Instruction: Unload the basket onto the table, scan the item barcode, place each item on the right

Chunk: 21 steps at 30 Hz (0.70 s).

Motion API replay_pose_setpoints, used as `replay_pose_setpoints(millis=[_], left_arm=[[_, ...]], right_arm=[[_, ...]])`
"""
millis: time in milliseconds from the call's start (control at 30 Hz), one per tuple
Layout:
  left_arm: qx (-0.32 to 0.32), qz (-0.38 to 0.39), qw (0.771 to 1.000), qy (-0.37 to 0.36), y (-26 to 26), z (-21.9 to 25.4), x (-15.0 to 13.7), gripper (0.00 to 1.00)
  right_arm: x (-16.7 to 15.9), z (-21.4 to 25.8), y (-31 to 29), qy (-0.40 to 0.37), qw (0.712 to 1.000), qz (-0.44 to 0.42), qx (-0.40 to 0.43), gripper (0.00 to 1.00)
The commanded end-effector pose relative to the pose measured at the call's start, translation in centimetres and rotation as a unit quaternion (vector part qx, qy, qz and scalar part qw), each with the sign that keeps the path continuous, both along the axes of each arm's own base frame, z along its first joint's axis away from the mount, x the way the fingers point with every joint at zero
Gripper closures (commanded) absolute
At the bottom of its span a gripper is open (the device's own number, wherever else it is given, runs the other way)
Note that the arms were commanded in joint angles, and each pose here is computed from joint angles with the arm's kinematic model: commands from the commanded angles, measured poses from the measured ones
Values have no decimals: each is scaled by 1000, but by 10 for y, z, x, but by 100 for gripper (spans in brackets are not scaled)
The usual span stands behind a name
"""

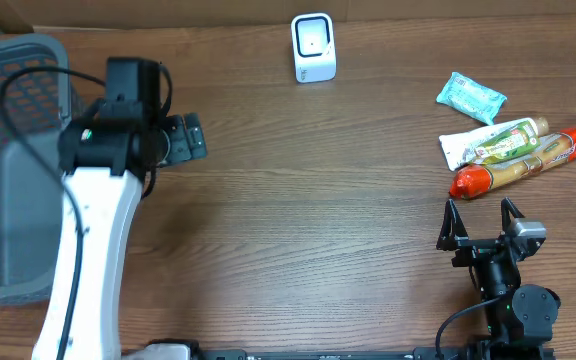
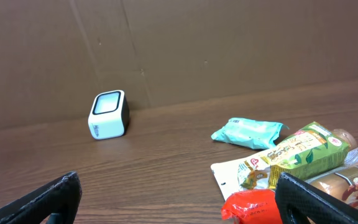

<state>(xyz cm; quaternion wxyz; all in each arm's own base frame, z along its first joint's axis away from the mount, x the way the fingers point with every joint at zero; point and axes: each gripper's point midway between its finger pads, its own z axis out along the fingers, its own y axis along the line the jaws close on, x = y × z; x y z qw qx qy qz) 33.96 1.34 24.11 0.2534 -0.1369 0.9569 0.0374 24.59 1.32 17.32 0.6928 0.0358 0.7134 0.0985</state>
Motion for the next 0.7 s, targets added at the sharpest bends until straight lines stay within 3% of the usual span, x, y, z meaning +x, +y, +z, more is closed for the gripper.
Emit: replay_pose_setpoints(millis=[0,200,400,533,667], left_arm=[[11,3,996,-89,5,43,-19,0],[26,-18,957,-290,5,84,-24,1],[58,-54,888,-453,3,83,-37,1],[85,-96,850,-512,-2,67,-50,1],[110,-123,833,-528,-5,37,-66,0]], right_arm=[[0,-1,-1,-4,1000,-3,-8,0],[0,-1,-1,-4,1000,-3,-8,0],[0,-1,-1,-4,1000,-3,-8,0],[0,-1,-1,-4,1000,-3,-8,0],[0,-1,-1,-4,1000,-3,-8,0]])
